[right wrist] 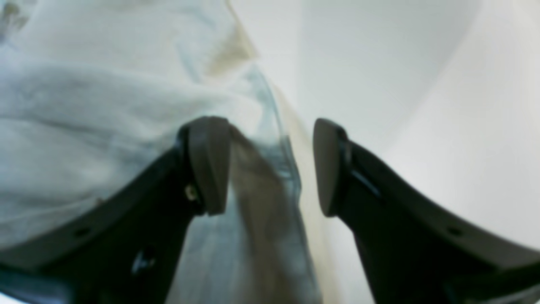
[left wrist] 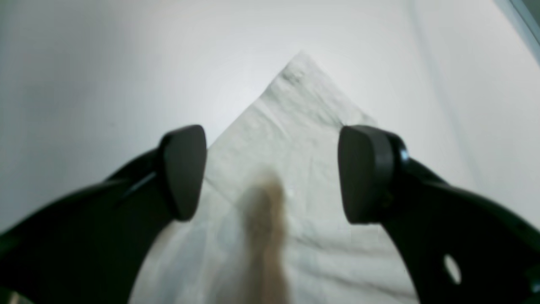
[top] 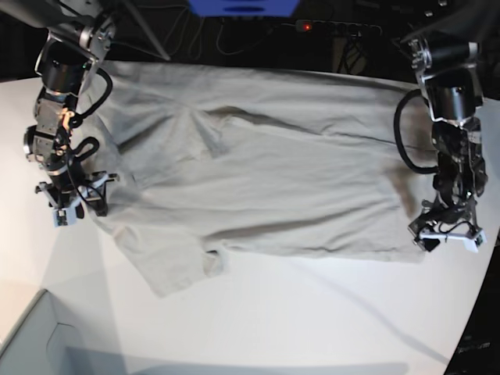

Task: Layout the t-shirt on the table in an organized manner, then fold the t-shirt properly
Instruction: 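Lower both grippers to the t-shirt's middle and grasp the fabric, then adjust the grasp on the t-shirt fabric with both grippers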

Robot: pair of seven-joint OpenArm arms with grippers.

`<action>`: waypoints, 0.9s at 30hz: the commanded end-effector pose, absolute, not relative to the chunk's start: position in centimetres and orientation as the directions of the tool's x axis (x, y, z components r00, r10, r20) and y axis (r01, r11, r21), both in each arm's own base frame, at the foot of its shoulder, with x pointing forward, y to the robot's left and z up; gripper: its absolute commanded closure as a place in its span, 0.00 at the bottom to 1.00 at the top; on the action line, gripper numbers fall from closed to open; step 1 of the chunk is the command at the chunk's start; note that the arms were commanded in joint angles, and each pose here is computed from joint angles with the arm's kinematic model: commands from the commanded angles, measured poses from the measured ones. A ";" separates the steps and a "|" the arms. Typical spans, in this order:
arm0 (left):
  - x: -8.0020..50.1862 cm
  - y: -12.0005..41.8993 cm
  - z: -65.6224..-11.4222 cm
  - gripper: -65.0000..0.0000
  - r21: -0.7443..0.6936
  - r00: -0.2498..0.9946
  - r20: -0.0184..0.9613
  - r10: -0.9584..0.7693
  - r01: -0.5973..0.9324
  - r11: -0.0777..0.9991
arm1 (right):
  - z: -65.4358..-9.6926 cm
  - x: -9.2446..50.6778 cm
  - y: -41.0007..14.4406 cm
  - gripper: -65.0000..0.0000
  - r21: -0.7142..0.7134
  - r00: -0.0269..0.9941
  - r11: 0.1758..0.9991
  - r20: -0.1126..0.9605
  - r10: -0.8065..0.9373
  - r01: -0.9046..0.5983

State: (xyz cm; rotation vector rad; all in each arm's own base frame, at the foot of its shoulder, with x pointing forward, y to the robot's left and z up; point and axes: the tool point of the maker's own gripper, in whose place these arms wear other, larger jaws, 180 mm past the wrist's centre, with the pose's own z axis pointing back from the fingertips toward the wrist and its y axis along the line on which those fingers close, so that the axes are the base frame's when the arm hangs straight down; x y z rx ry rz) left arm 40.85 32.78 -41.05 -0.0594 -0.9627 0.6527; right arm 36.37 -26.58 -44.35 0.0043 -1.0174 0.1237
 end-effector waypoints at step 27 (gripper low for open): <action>43.2 33.2 -45.0 0.33 -0.076 0.494 0.812 0.310 -0.438 0.896 | -42.8 37.6 -27.6 1.00 -0.073 0.478 0.993 0.872 0.109 -0.094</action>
